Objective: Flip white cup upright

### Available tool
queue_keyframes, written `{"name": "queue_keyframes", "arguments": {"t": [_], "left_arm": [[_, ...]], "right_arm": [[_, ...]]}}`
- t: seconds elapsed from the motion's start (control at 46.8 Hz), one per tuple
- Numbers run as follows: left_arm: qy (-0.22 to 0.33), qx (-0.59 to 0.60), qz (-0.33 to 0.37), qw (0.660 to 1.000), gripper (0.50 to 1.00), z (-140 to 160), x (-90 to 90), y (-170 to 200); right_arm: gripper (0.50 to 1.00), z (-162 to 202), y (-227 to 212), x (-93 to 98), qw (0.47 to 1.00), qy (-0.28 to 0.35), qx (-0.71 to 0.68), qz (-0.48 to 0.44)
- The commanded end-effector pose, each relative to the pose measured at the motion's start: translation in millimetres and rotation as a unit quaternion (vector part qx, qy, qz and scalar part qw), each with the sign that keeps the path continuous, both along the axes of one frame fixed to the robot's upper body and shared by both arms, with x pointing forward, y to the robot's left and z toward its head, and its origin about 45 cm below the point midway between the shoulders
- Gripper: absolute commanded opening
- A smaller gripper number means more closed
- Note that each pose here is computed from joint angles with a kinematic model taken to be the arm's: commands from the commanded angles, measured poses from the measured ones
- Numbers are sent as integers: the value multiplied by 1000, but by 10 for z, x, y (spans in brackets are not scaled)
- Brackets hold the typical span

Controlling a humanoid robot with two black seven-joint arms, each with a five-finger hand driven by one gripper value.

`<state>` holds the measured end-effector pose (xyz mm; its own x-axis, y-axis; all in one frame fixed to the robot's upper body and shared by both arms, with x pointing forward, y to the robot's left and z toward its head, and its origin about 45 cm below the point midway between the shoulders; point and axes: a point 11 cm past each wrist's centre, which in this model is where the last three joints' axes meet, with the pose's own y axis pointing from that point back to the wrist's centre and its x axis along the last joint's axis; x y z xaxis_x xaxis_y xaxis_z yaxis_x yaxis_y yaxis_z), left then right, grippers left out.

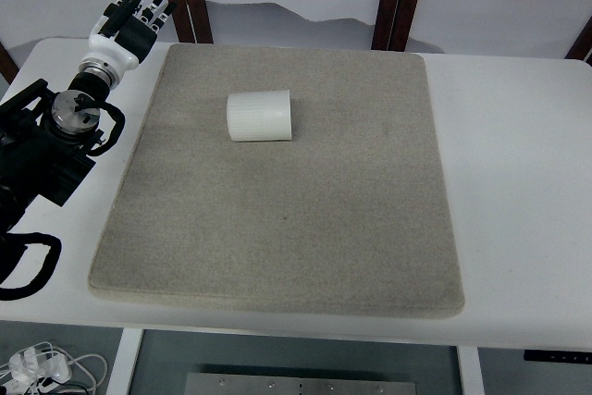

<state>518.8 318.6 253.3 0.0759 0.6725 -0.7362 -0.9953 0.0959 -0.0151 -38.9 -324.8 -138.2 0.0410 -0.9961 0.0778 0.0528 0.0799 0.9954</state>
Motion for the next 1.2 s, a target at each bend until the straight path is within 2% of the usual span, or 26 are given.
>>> {"name": "queue_keyframes", "arguments": {"t": [0.0, 0.299, 0.578, 0.834, 1.07, 1.176], "left_arm": [[-1, 37, -17, 999, 996, 25, 8, -28], [-21, 172, -92, 981, 994, 192, 60, -241], [-60, 357, -173, 916, 994, 488, -11, -249], [-91, 486, -236, 837, 994, 665, -113, -410], [-134, 619, -270, 726, 994, 791, -175, -756], [-130, 657, -289, 685, 992, 732, -208, -857]], "right_arm": [[952, 0, 1, -5, 1000, 0, 0, 0], [952, 0, 1, -5, 1000, 0, 0, 0], [952, 0, 1, -4, 1000, 0, 0, -1], [952, 0, 1, -5, 1000, 0, 0, 0], [952, 0, 1, -5, 1000, 0, 0, 0], [952, 0, 1, -5, 1000, 0, 0, 0]]}}
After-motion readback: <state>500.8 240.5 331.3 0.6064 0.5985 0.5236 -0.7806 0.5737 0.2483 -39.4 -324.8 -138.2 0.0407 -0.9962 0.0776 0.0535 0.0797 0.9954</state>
